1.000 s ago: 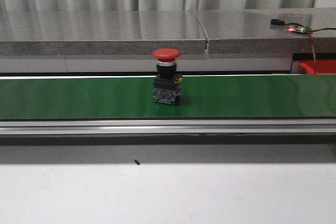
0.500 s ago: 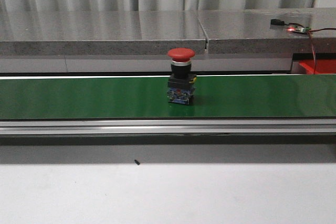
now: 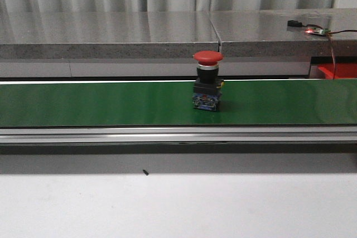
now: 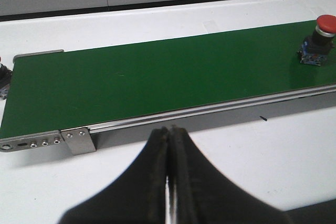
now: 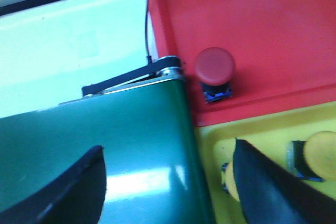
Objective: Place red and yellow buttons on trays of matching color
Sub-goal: 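Move the right gripper back over the red button on the belt, then lower the right gripper and grasp the red button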
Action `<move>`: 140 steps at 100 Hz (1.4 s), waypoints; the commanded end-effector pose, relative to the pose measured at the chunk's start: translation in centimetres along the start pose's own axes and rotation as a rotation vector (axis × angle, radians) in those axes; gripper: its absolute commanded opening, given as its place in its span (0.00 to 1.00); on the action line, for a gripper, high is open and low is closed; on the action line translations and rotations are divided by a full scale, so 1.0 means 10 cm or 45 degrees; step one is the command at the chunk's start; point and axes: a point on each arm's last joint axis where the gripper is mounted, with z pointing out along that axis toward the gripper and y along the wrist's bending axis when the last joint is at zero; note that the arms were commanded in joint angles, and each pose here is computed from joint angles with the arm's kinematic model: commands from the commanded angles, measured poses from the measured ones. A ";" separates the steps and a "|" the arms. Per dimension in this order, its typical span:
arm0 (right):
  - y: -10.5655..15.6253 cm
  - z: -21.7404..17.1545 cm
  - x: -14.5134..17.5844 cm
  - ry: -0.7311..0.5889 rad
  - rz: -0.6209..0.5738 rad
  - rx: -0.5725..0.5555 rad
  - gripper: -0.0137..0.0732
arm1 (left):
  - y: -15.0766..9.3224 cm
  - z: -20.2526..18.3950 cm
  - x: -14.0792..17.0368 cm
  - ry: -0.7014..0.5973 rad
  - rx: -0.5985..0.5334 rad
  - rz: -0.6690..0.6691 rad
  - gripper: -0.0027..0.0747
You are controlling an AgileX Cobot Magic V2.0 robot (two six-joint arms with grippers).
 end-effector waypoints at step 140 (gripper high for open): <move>1.59 0.42 0.10 0.347 -0.864 -0.553 0.75 | -0.01 -0.03 -0.11 -0.098 0.007 -0.004 0.01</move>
